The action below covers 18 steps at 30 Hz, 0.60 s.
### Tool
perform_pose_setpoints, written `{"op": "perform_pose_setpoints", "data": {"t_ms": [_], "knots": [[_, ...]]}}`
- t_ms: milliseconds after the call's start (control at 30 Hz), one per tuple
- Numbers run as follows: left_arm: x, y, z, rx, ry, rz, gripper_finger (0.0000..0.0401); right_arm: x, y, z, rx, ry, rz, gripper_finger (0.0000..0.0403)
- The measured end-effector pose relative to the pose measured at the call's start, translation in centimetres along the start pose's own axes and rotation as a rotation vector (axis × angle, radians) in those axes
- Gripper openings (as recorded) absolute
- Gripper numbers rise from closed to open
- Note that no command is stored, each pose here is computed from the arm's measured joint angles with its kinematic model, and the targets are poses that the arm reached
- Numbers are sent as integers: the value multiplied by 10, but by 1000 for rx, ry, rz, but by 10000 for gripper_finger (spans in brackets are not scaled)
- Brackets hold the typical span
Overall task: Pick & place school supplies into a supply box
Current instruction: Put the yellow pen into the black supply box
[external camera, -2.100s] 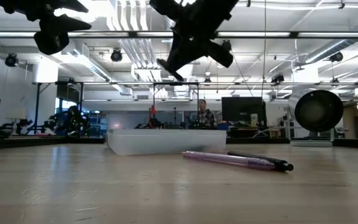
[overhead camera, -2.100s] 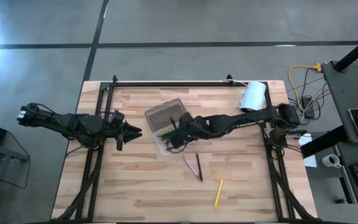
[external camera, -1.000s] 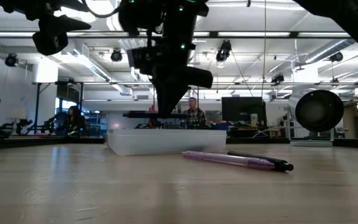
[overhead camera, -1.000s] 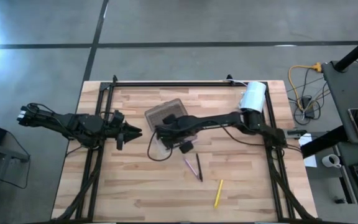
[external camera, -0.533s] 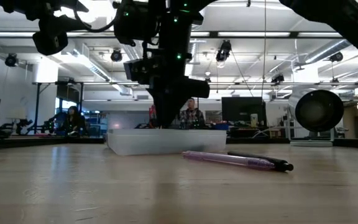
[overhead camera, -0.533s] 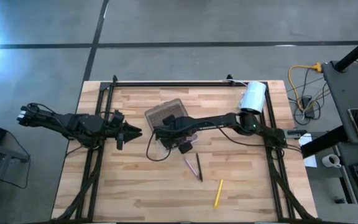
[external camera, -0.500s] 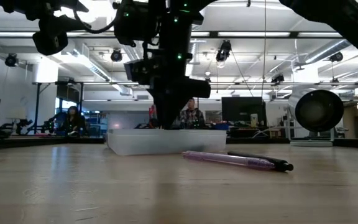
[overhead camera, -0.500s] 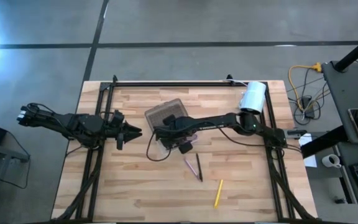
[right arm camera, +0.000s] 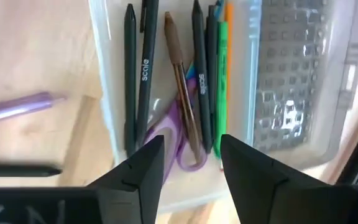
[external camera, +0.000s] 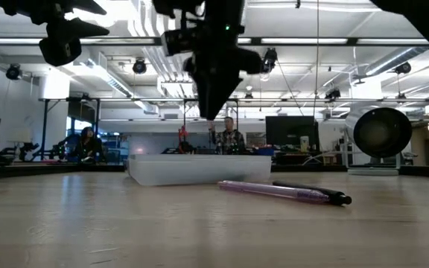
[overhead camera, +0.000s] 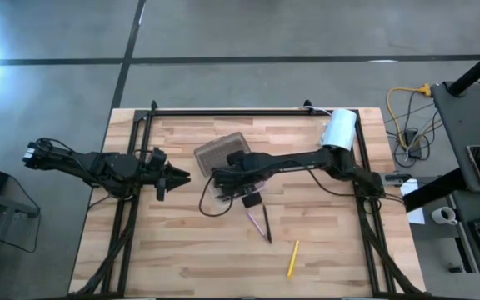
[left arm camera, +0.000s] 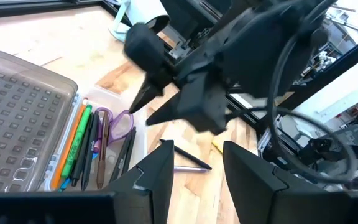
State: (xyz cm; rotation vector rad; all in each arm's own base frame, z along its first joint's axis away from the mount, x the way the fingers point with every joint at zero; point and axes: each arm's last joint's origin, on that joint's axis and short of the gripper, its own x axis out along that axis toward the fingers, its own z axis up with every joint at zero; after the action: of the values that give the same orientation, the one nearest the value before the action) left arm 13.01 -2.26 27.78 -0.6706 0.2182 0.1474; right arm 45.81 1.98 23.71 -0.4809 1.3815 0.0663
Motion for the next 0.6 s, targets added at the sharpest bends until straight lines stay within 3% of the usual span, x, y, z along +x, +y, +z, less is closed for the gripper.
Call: {"op": "perform_pose_setpoints", "data": {"t_ms": [233, 600], "knots": [[0, 0, 0, 0, 0, 0, 122, -26, 15, -15, 138, -19, 74, 134], [0, 0, 0, 1, 2, -1, 122, -20, 93, -54, 289, 88, 155, 134]]}}
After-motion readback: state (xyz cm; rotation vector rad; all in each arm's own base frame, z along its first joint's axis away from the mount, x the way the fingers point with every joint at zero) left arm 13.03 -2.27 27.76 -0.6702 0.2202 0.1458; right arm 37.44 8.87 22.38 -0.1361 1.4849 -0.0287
